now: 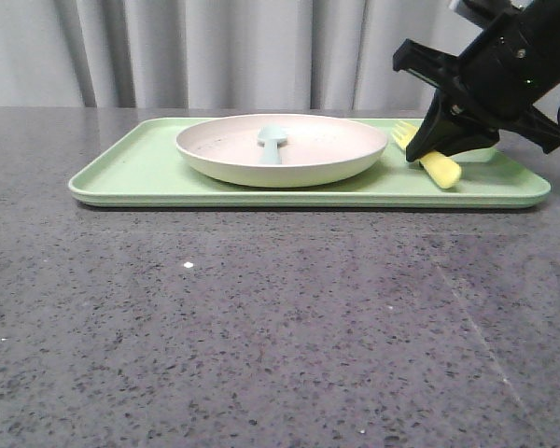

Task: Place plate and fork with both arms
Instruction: 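Lower the fork onto the tray next to the plate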

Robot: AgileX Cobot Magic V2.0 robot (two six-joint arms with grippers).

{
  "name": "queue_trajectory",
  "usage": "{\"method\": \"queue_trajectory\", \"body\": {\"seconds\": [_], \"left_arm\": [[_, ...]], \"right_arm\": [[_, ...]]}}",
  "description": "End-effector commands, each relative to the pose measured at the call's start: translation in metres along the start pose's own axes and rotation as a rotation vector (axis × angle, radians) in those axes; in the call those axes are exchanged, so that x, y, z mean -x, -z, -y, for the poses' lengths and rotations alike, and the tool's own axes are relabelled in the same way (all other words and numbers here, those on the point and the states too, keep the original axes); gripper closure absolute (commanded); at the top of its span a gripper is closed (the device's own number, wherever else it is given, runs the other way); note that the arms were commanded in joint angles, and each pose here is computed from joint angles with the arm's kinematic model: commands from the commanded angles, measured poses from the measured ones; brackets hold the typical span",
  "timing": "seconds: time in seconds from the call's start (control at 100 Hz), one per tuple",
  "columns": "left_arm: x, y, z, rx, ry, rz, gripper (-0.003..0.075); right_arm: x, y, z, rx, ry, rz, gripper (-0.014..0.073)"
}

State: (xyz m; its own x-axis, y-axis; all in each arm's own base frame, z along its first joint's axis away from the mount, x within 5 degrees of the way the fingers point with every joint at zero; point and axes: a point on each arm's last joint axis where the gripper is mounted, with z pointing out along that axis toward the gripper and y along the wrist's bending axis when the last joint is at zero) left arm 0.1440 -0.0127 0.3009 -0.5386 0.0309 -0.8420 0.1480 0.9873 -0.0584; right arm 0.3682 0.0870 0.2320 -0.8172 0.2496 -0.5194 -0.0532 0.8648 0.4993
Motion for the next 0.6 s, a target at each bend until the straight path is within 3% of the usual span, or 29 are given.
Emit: {"method": "queue_trajectory", "body": {"seconds": [0.0,0.22,0.48,0.59], "left_arm": [[0.013,0.0053,-0.0007,0.014,0.01,0.085,0.0347],[0.013,0.0053,-0.0007,0.014,0.01,0.085,0.0347],[0.013,0.0053,-0.0007,0.014,0.01,0.085,0.0347],[0.013,0.0053,-0.0007,0.014,0.01,0.085,0.0347]], "right_arm": [[0.0135,0.0167,-0.009,0.024,0.006,0.082,0.071],[0.0133,0.0167,-0.0091,0.025,0.006,0.08,0.0703],[0.0133,0.0167,-0.0091,0.025,0.006,0.08,0.0526],[0.0133,0.0167,-0.0091,0.025,0.006,0.08,0.0491]]}}
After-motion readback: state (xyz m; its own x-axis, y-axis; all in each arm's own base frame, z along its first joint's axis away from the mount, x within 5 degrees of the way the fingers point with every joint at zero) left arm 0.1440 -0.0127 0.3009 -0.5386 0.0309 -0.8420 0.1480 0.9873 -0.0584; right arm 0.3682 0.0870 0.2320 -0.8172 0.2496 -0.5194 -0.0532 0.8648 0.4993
